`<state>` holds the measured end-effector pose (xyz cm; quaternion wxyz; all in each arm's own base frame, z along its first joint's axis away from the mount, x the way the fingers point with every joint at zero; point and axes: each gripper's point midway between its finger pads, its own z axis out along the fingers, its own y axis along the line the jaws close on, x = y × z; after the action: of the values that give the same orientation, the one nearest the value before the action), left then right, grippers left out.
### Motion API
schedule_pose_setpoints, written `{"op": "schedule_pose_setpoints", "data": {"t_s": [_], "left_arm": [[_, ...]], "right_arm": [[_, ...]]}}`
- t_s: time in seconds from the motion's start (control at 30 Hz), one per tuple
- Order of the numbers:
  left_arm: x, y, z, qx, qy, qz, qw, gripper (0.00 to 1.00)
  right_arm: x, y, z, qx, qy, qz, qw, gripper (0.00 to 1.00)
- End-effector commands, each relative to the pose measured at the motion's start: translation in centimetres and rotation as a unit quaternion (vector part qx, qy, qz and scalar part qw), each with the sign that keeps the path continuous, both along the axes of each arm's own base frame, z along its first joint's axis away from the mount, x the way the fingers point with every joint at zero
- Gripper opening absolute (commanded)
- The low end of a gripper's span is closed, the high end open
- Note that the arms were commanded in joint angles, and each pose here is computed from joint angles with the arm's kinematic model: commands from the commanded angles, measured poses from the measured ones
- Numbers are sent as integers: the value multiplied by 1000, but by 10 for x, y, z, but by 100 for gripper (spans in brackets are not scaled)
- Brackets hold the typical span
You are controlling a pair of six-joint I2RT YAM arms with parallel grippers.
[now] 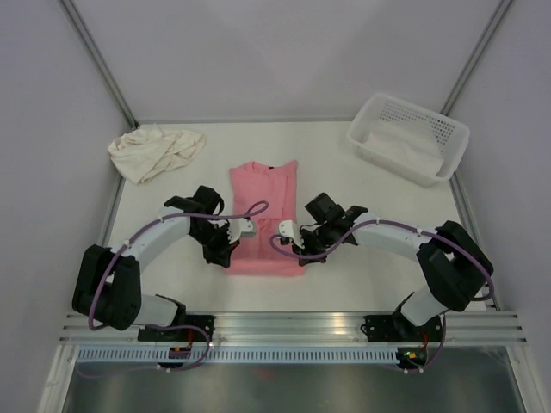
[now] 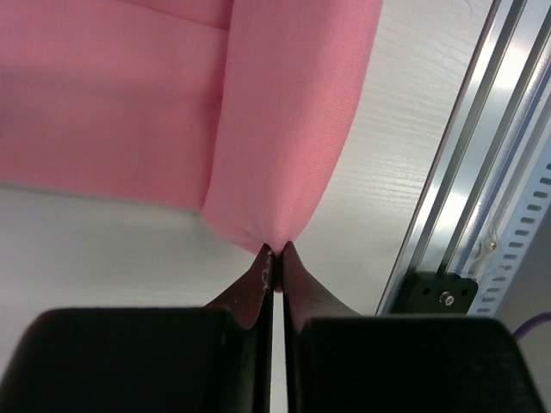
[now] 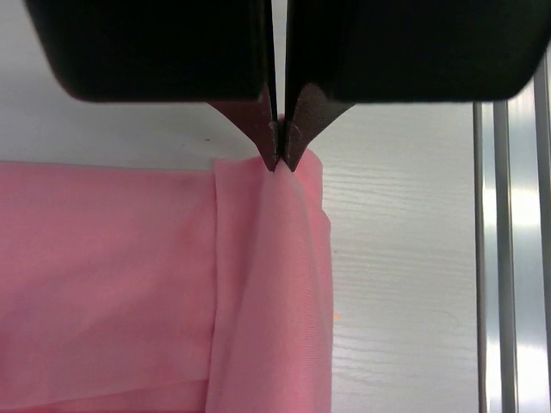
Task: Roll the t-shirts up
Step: Roll the tshirt
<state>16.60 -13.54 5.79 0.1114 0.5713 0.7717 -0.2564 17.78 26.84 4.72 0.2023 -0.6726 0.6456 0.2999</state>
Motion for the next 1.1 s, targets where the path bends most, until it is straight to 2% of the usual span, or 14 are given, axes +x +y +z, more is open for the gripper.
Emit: {"op": "schedule_pose_setpoints", "data": {"t_s": [0.0, 0.23, 0.3, 0.33, 0.4, 0.6, 0.73, 0.83, 1.0, 1.07], "left_arm": [[0, -1, 5, -16, 32, -4, 999, 5], [27, -6, 5, -18, 58, 32, 998, 8], [33, -5, 0, -13, 69, 41, 997, 9], [40, -6, 2, -13, 63, 46, 997, 9], [45, -5, -3, -4, 71, 53, 996, 10], [64, -6, -8, 12, 75, 70, 995, 18], [78, -7, -11, 22, 82, 97, 992, 30], [89, -2, -12, 35, 74, 126, 989, 32], [97, 9, -7, 37, 74, 167, 982, 41], [101, 15, -1, 34, 67, 185, 980, 41]], "right_arm": [[26, 19, 10, 34, -10, -35, 999, 0], [59, 19, 9, 30, -24, -93, 995, 2], [68, 17, 4, 21, -25, -121, 992, 10], [72, 16, 2, 19, -23, -134, 990, 21], [80, 17, 8, 28, -20, -161, 986, 28], [98, 11, 39, 68, -34, -203, 976, 36], [100, 7, 41, 64, 17, -260, 963, 38], [98, 6, 39, 60, 45, -295, 953, 38], [101, -5, 50, 69, 28, -343, 936, 38], [103, -11, 53, 62, 30, -376, 924, 39]]}}
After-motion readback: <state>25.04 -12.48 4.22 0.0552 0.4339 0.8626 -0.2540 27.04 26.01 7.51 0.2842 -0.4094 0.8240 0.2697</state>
